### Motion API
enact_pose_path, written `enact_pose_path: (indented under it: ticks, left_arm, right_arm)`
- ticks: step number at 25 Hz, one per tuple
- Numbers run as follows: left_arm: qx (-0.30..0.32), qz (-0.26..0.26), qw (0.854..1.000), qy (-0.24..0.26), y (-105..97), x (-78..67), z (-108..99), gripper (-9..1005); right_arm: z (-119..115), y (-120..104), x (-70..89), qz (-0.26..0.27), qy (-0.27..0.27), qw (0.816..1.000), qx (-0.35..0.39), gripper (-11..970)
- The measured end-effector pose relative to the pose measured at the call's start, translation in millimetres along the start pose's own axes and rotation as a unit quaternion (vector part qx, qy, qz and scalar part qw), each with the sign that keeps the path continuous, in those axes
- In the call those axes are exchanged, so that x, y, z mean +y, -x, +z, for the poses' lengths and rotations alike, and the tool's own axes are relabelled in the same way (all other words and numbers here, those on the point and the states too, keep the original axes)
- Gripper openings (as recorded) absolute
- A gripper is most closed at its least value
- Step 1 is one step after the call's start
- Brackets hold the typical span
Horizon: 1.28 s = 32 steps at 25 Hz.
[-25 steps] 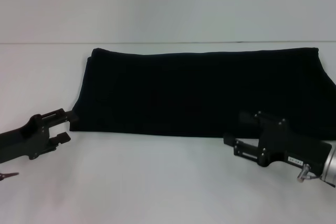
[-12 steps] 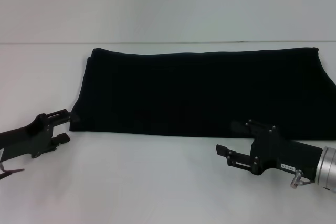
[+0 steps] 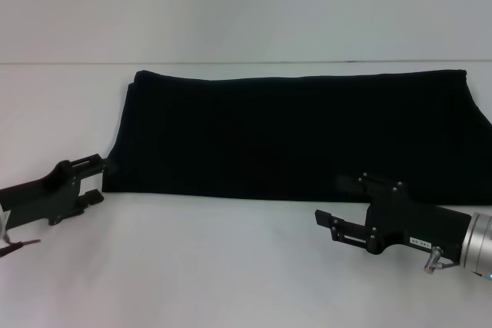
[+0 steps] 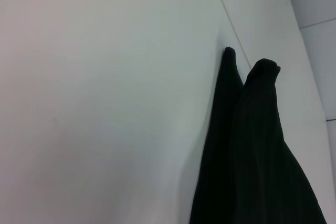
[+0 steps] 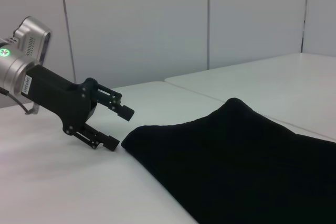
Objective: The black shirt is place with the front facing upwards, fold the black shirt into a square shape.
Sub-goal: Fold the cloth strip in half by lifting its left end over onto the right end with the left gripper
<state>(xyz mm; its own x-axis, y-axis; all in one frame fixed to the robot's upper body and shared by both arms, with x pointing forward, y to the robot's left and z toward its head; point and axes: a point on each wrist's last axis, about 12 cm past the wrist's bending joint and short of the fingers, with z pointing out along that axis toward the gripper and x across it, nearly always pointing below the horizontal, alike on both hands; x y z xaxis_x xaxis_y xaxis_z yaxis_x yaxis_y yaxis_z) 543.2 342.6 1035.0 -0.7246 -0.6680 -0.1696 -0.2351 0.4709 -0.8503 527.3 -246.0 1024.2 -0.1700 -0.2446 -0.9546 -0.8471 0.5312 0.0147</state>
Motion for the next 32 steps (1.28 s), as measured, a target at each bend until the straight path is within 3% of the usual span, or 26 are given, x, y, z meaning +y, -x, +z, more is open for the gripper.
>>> enact_pose_path:
  ticks: [15,32]
  left_arm:
    - [-0.007,0.013,1.0,0.011,6.8,-10.4,12.3,680]
    - [0.017,0.06,0.998,0.016,8.0,-36.3,38.9,609]
  right_arm:
    - [4.4,4.1,-0.7,-0.004,0.006,1.0,-0.004,761]
    - [8.3,8.5,-2.5,-0.008,0.009,1.0,-0.006,761]
